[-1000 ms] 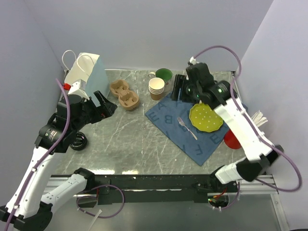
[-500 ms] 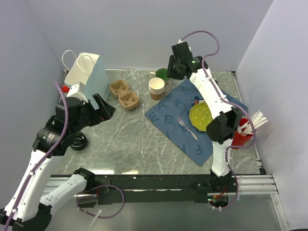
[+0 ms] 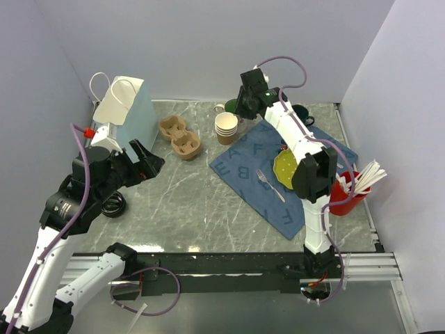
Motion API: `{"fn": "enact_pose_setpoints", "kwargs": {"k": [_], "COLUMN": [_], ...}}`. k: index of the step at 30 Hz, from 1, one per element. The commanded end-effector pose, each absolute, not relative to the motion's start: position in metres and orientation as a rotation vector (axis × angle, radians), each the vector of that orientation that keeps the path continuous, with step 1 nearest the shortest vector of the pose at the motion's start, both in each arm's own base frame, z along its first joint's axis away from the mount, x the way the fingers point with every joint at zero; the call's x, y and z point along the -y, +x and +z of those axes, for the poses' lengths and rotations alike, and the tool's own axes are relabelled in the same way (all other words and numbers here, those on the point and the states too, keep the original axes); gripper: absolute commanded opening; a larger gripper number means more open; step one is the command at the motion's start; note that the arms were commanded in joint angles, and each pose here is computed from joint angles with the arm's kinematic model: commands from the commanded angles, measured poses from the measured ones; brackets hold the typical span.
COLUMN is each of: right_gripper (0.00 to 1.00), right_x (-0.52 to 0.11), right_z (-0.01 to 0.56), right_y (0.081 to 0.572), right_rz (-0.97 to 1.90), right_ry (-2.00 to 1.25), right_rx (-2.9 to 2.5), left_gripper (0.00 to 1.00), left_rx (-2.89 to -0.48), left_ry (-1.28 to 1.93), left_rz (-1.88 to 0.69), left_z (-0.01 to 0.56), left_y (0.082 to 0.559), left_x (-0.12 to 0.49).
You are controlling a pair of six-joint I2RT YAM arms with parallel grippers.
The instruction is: Pack the takeout coffee
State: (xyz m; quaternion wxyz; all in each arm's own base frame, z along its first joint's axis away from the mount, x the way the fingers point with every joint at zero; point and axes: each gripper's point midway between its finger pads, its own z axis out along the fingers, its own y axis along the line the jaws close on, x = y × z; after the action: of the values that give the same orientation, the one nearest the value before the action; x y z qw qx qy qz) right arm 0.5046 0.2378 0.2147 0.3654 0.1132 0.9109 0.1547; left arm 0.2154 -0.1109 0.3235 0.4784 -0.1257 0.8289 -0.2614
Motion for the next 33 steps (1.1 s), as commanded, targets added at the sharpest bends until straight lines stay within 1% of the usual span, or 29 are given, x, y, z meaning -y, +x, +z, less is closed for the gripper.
{"fn": "enact_pose_setpoints", "kwargs": {"k": [1,5,13,24,29,33], "right_gripper": [0.38,0.38,0.38,0.37,0.36,0.33], "right_x": [-0.244,-0.251,-0.245,-0.241,-0.24,-0.241], "right_z": [0.213,0.204,0.182,0.169,0.167,0.167], "right_y": [0.519,0.521,0.52,0.518,0.52,0.521], "right_rz": [0.413,0.431,0.377,0.336,0.321,0.328], "right_ry": [0.335,0.329,0.366,0.412,0.414,0.408], "right_rx": [-2.297,-2.309,-2.344,-2.375,-2.374,-2.375], "left_gripper": [0.97,0.97,0.97,0.97,0.97,0.97], "left_rx": [-2.031,-2.04,-2.049,-2.053,-2.055,-2.057], "left_ry": [-0.308,-0.312,-0.325,-0.315,-0.308,-0.306], "left_rz": [-0.65,-0.67,-0.657,-0.647,-0.644,-0.644], "left_z": [0.327,0.323,0.322,0.322,0.321,0.32], "left_y": [0.214,0.213,0.212,0.212,0.212,0.213], "left_x": [0.113,0.116,0.113,0.113,0.113,0.114]}}
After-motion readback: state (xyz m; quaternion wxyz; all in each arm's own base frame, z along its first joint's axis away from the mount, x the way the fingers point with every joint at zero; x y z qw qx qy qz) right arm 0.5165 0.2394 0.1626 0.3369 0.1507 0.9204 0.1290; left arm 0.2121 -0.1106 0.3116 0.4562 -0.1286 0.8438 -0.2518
